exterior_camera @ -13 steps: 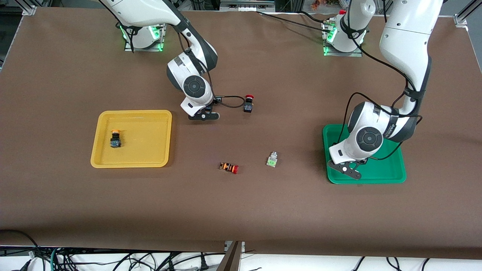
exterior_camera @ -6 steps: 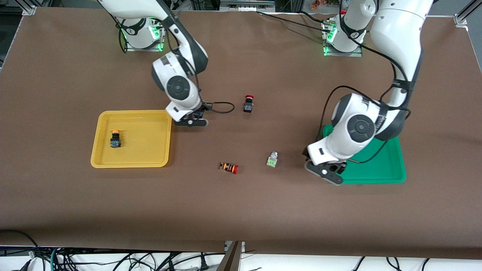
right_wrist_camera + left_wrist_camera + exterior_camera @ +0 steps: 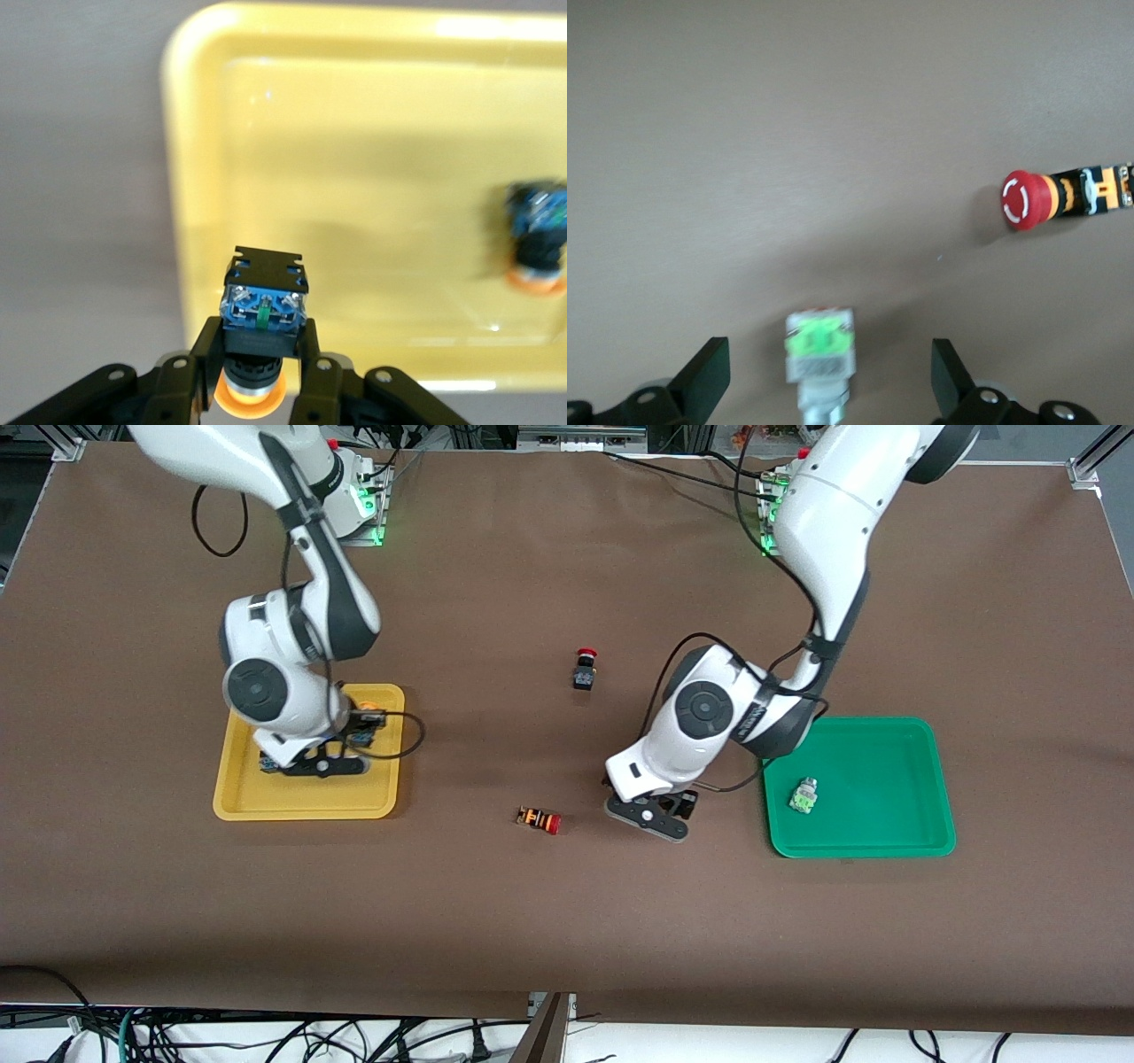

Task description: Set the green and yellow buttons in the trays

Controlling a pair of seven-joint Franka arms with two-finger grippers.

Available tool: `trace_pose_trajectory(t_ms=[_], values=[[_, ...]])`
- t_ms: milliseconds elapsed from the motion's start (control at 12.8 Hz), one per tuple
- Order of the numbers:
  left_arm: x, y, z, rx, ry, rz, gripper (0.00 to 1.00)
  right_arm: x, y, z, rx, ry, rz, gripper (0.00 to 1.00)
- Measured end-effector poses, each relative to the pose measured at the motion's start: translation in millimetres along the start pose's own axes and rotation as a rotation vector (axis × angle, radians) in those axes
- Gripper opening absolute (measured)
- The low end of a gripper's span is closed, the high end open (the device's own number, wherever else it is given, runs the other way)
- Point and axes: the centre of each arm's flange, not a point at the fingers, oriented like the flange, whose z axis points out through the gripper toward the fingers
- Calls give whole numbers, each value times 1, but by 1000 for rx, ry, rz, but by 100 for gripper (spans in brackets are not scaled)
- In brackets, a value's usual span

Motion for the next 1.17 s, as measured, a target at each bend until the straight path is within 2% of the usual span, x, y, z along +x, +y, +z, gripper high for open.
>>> trace_pose_trajectory(t_ms=[234,389,467,545,701,856,1012,1168], values=[[-3,-9,21,43,-5,23,100,17,46,45,3,-21,-34,38],[-6,-13,31,64,-16,38,100,18,43,54,1,-29,-41,38],[-8,-13,36,72,-22,46,100,19,39,51,1,-23,-48,44],[-10,-14,41,74,-29,48,91,22,36,45,2,-12,-53,54],[-12,-14,46,75,-36,48,67,27,32,33,5,7,-59,75],[-11,-16,45,78,-44,47,42,30,27,14,6,-7,-67,98],[-7,-25,24,104,-100,31,41,28,26,-21,10,-30,-70,100],[1,-50,-26,142,-161,22,41,14,35,-71,10,-39,-75,100]])
